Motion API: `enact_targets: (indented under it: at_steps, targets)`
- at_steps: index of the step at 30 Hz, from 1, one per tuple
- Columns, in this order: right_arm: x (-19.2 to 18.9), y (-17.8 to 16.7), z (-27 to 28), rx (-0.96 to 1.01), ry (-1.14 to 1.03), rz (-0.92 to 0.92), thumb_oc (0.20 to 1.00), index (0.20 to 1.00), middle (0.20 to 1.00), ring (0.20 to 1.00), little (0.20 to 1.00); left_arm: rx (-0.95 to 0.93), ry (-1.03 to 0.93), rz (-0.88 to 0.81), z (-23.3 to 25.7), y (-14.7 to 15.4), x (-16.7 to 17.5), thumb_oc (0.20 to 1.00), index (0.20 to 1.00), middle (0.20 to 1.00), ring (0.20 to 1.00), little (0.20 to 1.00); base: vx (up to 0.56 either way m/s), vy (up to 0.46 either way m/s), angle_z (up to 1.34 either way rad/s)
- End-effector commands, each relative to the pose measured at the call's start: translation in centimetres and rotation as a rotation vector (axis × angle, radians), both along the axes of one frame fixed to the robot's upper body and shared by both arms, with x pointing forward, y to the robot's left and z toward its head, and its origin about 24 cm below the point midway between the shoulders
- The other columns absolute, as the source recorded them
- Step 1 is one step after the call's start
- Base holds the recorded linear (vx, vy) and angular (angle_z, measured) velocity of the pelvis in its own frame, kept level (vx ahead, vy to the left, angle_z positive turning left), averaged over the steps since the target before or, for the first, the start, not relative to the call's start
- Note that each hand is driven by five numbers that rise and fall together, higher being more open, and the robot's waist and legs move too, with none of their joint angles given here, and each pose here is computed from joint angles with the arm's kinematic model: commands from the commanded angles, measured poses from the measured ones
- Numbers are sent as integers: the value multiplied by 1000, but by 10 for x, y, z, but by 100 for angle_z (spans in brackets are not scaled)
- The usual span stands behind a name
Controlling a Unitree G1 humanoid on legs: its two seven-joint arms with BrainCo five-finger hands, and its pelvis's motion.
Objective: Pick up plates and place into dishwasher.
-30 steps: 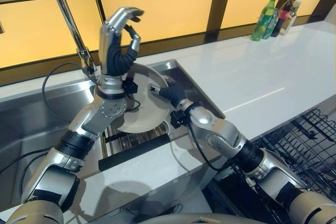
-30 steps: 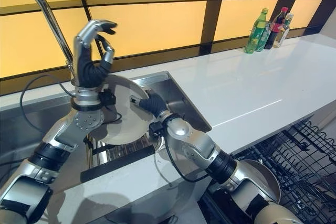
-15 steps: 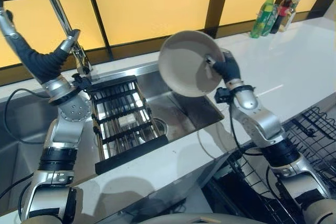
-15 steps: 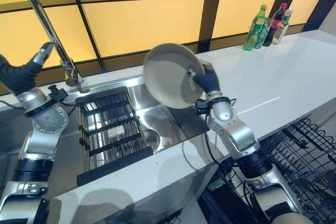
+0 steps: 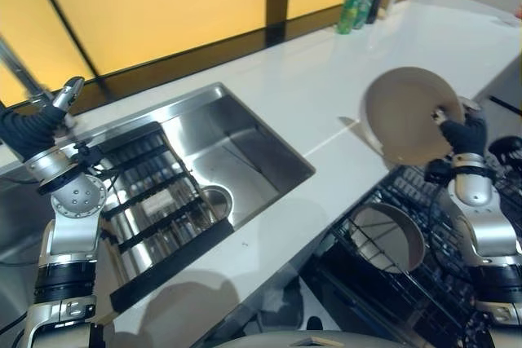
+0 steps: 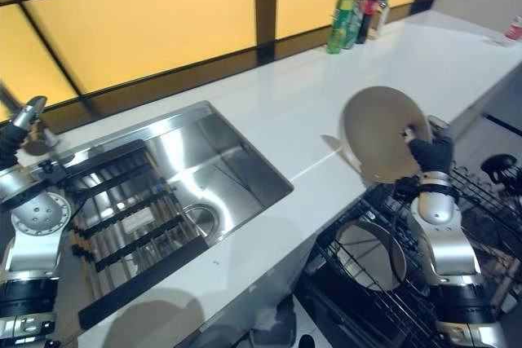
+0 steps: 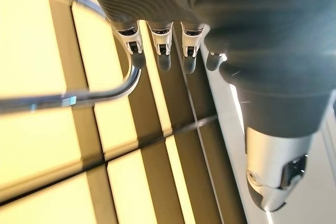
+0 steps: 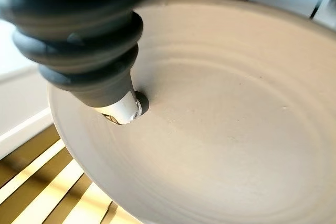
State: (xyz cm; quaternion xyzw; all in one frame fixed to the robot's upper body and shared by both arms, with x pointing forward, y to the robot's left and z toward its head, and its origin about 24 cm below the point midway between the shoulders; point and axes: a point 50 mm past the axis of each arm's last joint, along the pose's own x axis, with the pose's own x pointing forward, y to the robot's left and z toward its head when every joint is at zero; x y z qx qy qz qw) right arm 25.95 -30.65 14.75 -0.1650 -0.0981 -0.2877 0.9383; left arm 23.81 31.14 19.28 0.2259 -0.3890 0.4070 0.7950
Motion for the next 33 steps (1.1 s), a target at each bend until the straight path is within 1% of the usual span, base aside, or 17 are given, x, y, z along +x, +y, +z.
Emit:
enact_targets:
  at_steps: [1,5,11,16,22,25,26,28,33]
  targets:
    - [-18,-21,20,-186,-68,-117,200,200,200,200,200,83,38,2,5,11,-9,1000,1000,1000,1000,1000,39,-54,-27]
    - [-32,-43,8,-278,-4,-269,200,200,200,200,200,93,71,8,-1,17,-16,1000,1000,1000,1000,1000,34,-34,-26]
    - [-37,-70,9,-416,15,-478,200,200,200,200,200,92,91,3,-3,14,-12,1000,1000,1000,1000,1000,24,39,-13]
    - [-38,-80,15,-494,15,-574,200,200,200,200,200,90,94,25,-2,16,-15,1000,1000,1000,1000,1000,65,80,-1]
    - [-38,-83,6,-500,-1,-623,200,200,200,200,200,100,72,16,10,15,-7,1000,1000,1000,1000,1000,-33,-83,3]
    - [-18,-77,16,-516,-59,-632,200,200,200,200,200,102,4,5,23,5,11,1000,1000,1000,1000,1000,-346,-266,3]
    - [-6,-70,25,-523,-75,-617,200,200,200,200,200,101,-25,8,31,2,17,1000,1000,1000,1000,1000,-295,-204,5]
    - [7,-68,34,-530,-75,-596,200,200,200,200,200,96,-48,19,36,0,20,1000,1000,1000,1000,1000,-226,-224,3]
    - [12,-69,32,-616,14,-485,200,200,200,200,200,92,-37,17,36,2,16,1000,1000,1000,1000,1000,-93,-192,5]
